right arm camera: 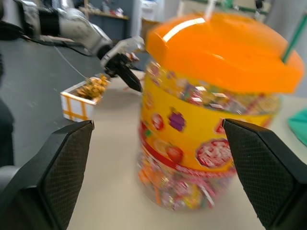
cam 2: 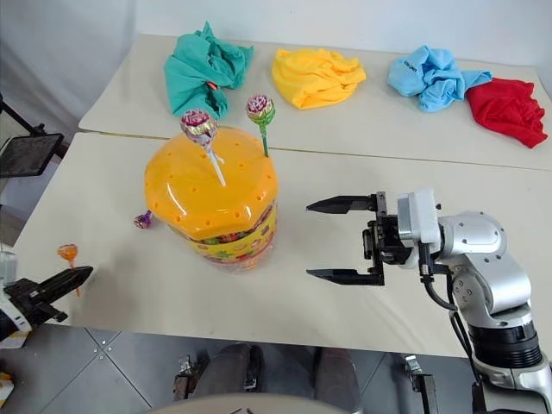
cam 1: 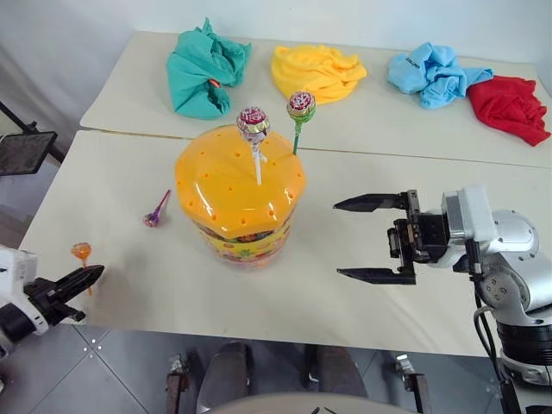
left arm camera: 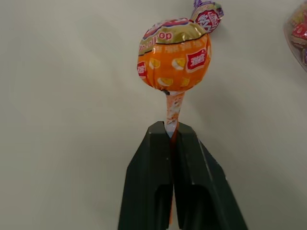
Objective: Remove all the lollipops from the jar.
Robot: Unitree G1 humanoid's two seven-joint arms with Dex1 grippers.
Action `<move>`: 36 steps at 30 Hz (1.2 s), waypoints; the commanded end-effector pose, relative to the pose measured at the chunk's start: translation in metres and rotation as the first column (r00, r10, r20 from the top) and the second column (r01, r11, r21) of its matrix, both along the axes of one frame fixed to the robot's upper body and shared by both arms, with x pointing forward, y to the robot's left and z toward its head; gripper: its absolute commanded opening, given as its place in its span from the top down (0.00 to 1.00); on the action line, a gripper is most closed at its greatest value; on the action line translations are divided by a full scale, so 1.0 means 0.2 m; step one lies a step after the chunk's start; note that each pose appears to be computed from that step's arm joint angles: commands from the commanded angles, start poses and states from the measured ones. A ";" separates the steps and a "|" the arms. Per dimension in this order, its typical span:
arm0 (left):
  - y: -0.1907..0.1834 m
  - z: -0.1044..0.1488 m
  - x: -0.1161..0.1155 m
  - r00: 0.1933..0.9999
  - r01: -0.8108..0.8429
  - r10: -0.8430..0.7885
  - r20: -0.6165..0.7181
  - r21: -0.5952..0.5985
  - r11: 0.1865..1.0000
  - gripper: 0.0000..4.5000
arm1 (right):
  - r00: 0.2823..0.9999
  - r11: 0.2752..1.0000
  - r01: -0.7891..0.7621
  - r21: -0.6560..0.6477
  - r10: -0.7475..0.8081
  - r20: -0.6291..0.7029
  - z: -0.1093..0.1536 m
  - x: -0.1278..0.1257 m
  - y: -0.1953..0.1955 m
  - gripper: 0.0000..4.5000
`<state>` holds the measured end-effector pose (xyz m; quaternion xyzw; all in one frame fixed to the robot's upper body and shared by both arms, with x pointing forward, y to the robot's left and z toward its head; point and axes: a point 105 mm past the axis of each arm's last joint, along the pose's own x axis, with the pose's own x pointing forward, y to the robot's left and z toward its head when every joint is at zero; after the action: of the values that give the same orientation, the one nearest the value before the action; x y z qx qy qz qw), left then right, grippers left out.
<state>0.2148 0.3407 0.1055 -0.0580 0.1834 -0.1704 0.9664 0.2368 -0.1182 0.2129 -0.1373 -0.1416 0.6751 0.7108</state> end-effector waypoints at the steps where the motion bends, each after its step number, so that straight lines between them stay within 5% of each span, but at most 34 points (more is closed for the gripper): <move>1: 0.05 0.07 0.00 0.999 0.001 -0.003 0.037 0.059 0.998 0.71 | 1.000 0.999 -0.005 0.044 0.004 0.009 0.05 -0.01 0.02 0.00; 6: 0.02 0.28 -0.02 0.964 0.159 -0.167 0.205 0.059 0.986 0.38 | 1.000 0.986 0.018 0.169 -0.013 -0.028 0.16 0.02 0.05 0.00; 10: -0.03 0.45 -0.05 0.901 0.292 -0.280 0.331 0.013 0.956 0.38 | 0.997 0.971 0.026 0.238 -0.008 -0.073 0.25 0.05 0.08 0.00; 13: -0.20 0.66 -0.07 0.800 0.491 -0.372 0.471 -0.158 0.857 0.38 | 0.997 0.972 0.009 0.235 0.008 -0.073 0.34 0.11 0.13 0.00; 16: -0.49 0.83 -0.09 0.608 0.679 -0.466 0.643 -0.115 0.725 0.38 | 0.990 0.976 0.082 0.201 -0.056 -0.130 0.39 0.23 0.26 0.00; 21: -0.64 0.88 -0.10 0.526 0.753 -0.474 0.706 -0.128 0.646 0.38 | 0.988 0.973 0.070 0.219 -0.037 -0.152 0.42 0.24 0.32 0.00; 24: -0.66 0.85 -0.09 0.518 0.755 -0.480 0.708 -0.116 0.645 0.37 | 0.987 0.978 0.049 0.203 -0.017 -0.157 0.42 0.24 0.35 0.14; 36: -0.52 0.77 -0.08 0.562 0.710 -0.465 0.684 -0.111 0.695 0.37 | 0.990 0.977 -0.010 0.211 0.039 -0.132 0.44 0.21 0.39 0.99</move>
<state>0.2035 0.2326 0.2547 -0.1363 -0.1530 -0.5311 0.8221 0.2882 -0.0406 0.2904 -0.0007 -0.1404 0.6634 0.7350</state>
